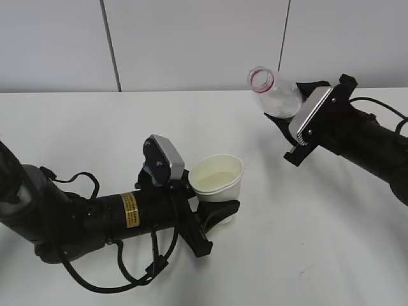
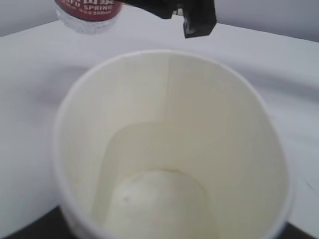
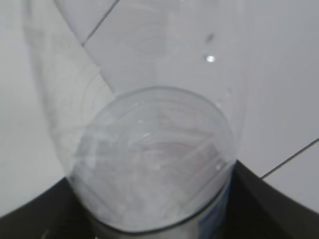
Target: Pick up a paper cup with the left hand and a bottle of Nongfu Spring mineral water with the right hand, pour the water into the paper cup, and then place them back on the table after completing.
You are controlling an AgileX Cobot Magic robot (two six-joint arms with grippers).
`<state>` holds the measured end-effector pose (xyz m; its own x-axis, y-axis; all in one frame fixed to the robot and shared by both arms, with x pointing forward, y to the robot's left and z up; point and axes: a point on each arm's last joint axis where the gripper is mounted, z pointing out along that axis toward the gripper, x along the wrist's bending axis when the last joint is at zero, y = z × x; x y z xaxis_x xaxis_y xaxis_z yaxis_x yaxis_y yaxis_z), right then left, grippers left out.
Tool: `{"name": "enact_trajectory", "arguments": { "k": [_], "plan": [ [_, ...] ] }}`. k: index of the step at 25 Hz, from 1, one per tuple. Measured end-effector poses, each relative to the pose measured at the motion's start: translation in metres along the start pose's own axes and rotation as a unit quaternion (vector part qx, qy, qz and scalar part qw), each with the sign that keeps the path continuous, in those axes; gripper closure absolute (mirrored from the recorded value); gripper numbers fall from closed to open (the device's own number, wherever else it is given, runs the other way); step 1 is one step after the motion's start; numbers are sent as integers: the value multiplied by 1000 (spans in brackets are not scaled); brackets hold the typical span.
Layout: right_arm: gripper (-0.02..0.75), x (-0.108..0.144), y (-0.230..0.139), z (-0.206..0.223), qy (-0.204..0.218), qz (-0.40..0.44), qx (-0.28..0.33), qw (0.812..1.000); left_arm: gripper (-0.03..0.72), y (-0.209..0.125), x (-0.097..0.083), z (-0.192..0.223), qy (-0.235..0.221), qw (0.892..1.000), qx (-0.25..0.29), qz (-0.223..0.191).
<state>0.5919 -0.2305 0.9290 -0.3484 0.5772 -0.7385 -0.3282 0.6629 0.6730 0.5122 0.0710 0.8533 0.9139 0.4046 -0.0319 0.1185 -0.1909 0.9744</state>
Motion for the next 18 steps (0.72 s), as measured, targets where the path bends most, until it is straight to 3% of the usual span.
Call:
{"name": "enact_trajectory", "arguments": {
  "k": [6,11,18],
  "plan": [
    [277,0,0,0,0,161,0,987,324,0,1,0,4,1000,-1,-2],
    [277,2,-3,-3,-7,272,10,962,324,-2,2,0,13,1000,12,-5],
    [277,0,-4,-4,-22,359,14,933,325,-4,6,-1,27,999,22,-11]
  ]
}}
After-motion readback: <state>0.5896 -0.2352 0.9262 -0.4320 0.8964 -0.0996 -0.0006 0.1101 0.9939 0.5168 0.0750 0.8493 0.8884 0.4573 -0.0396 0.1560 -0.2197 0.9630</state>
